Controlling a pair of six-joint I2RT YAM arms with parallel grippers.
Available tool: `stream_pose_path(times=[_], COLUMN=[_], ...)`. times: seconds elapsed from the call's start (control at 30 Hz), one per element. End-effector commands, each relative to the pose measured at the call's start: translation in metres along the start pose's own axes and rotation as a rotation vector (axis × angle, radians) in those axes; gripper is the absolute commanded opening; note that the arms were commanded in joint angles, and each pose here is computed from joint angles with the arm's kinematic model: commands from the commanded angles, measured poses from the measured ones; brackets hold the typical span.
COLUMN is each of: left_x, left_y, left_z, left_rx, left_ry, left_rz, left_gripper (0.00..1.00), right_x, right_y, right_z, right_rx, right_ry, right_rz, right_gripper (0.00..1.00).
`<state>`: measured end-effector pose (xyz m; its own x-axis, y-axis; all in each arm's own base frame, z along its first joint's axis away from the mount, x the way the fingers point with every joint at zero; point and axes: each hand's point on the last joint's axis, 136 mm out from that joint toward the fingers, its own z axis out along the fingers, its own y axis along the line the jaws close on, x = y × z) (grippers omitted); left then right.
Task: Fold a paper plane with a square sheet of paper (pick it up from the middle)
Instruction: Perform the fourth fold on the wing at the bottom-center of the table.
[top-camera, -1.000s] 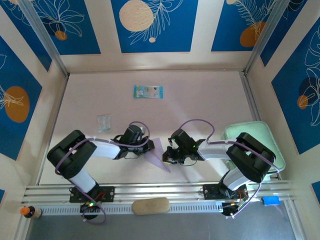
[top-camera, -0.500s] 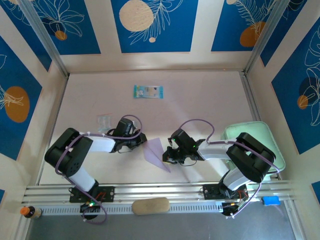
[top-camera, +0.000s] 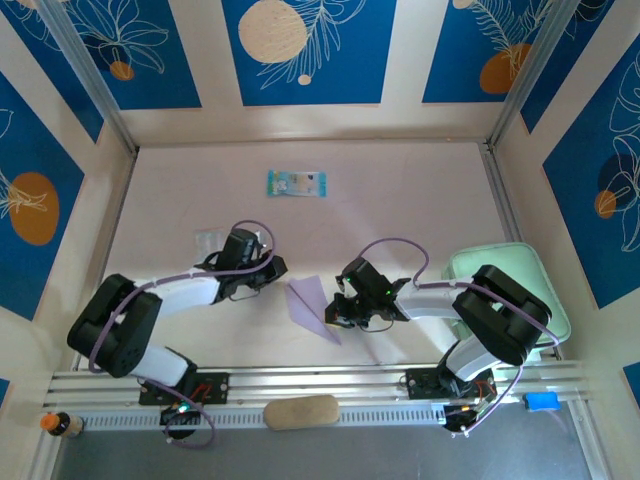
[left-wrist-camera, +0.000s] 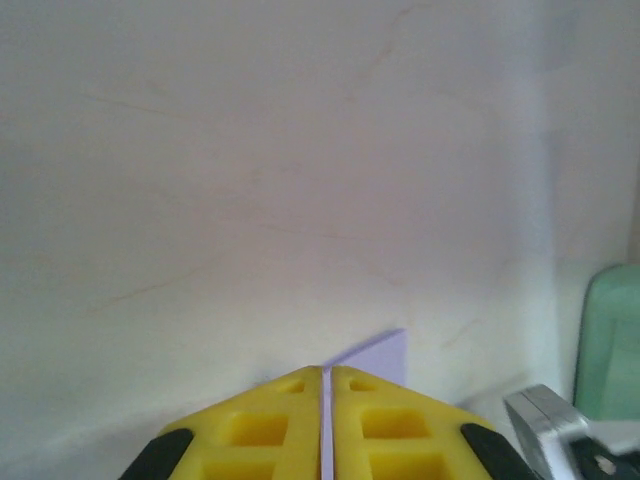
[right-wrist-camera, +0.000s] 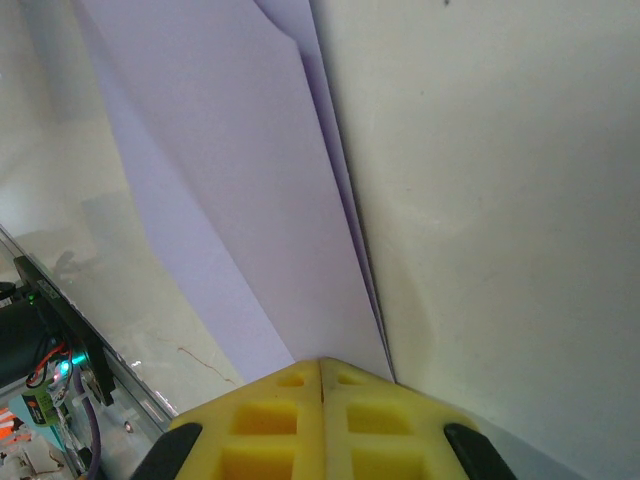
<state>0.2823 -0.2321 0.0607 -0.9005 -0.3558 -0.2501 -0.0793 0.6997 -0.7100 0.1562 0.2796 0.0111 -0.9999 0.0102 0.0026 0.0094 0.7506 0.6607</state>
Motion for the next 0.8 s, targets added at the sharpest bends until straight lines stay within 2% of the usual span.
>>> stream_pose_path(times=[0.0, 0.2, 0.3, 0.4, 0.57, 0.77], left_x=[0.025, 0.052, 0.060, 0.065, 0.074, 0.077], left_y=[-0.016, -0.024, -0.012, 0.014, 0.040, 0.044], left_z=[0.005, 0.028, 0.039, 0.043, 0.041, 0.040], left_rx=[0.041, 0.090, 0.067, -0.024, -0.074, -0.080], left_ry=[0.061, 0.161, 0.192, 0.190, 0.189, 0.194], left_rz=[0.045, 0.069, 0.052, 0.029, 0.008, 0.015], left_gripper=[0.10, 0.10, 0.09, 0.08, 0.06, 0.06], right_x=[0.026, 0.026, 0.025, 0.021, 0.008, -0.011], right_y=[-0.058, -0.057, -0.055, -0.047, -0.008, 0.031], right_z=[0.002, 0.001, 0.000, -0.002, -0.012, -0.013], right_rx=[0.209, 0.213, 0.210, 0.190, 0.088, 0.020], right_ry=[0.071, 0.070, 0.066, 0.059, 0.026, 0.014], right_rz=[0.079, 0.076, 0.074, 0.057, -0.018, -0.084], right_gripper=[0.00, 0.00, 0.00, 0.00, 0.00, 0.00])
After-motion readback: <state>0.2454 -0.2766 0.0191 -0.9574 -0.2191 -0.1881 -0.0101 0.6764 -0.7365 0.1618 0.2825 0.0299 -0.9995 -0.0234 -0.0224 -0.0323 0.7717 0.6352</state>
